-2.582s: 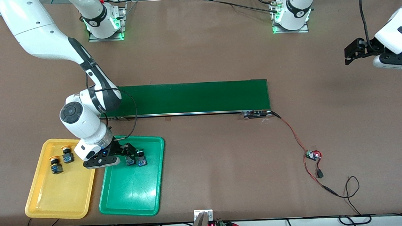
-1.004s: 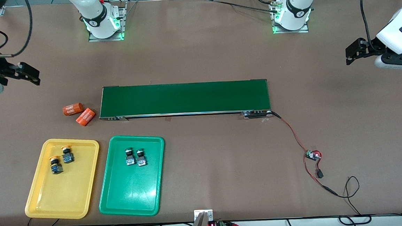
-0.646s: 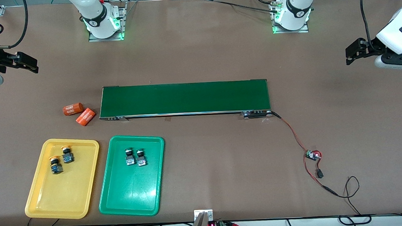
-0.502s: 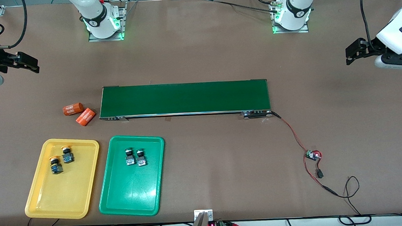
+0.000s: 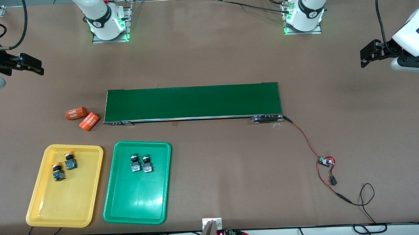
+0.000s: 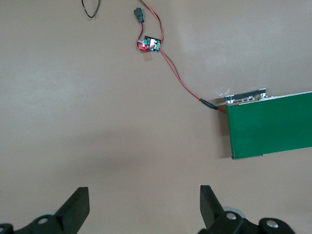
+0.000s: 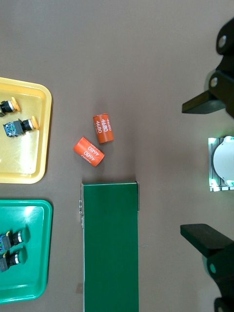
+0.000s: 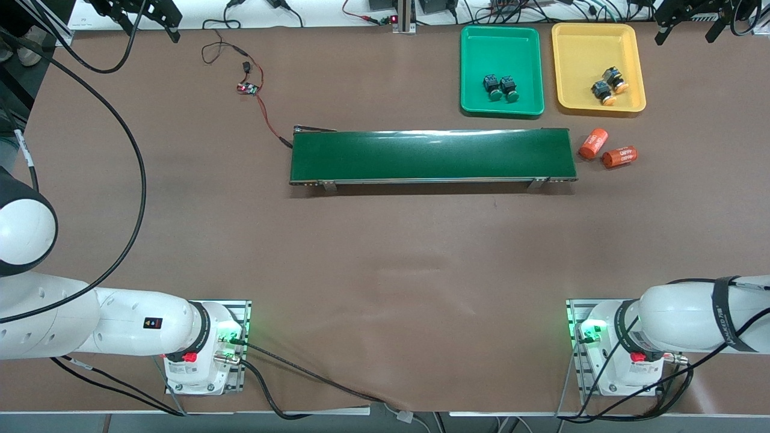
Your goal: Sort buttons by color to trays
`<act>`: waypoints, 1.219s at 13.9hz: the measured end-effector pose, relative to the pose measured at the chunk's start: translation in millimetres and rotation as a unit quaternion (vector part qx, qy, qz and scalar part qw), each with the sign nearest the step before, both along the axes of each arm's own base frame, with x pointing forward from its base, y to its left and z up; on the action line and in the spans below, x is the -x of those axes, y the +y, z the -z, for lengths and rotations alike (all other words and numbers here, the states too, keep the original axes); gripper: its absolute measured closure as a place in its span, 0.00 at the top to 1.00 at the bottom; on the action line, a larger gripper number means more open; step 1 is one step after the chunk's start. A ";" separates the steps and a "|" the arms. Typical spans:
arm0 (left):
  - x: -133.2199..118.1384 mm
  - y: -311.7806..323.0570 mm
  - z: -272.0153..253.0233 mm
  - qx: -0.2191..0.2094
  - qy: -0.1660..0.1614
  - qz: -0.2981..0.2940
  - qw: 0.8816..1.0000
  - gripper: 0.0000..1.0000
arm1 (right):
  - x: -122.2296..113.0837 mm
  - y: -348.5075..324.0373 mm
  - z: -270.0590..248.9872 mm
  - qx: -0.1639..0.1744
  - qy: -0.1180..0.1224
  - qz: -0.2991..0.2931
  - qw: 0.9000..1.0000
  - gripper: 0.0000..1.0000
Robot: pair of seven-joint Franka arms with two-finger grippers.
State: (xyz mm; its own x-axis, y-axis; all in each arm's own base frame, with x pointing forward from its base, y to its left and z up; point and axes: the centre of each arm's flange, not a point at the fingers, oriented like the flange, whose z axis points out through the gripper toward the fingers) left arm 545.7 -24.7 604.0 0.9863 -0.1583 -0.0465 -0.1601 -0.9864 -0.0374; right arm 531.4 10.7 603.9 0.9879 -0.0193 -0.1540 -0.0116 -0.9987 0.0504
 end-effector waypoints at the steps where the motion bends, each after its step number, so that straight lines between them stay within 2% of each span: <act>1: 0.1 0.0 0.1 0.000 0.000 0.000 1.000 1.00 | -0.1 -0.1 0.2 0.000 0.000 0.000 1.000 1.00; 7: 0.5 0.3 0.4 0.000 0.002 0.000 1.000 1.00 | -3.5 7.9 3.3 -0.020 -0.002 -0.003 1.000 1.00; 17: 0.6 0.6 0.5 0.000 0.003 -0.001 1.000 1.00 | -5.1 44.4 6.5 -0.022 -0.006 -0.032 0.999 1.00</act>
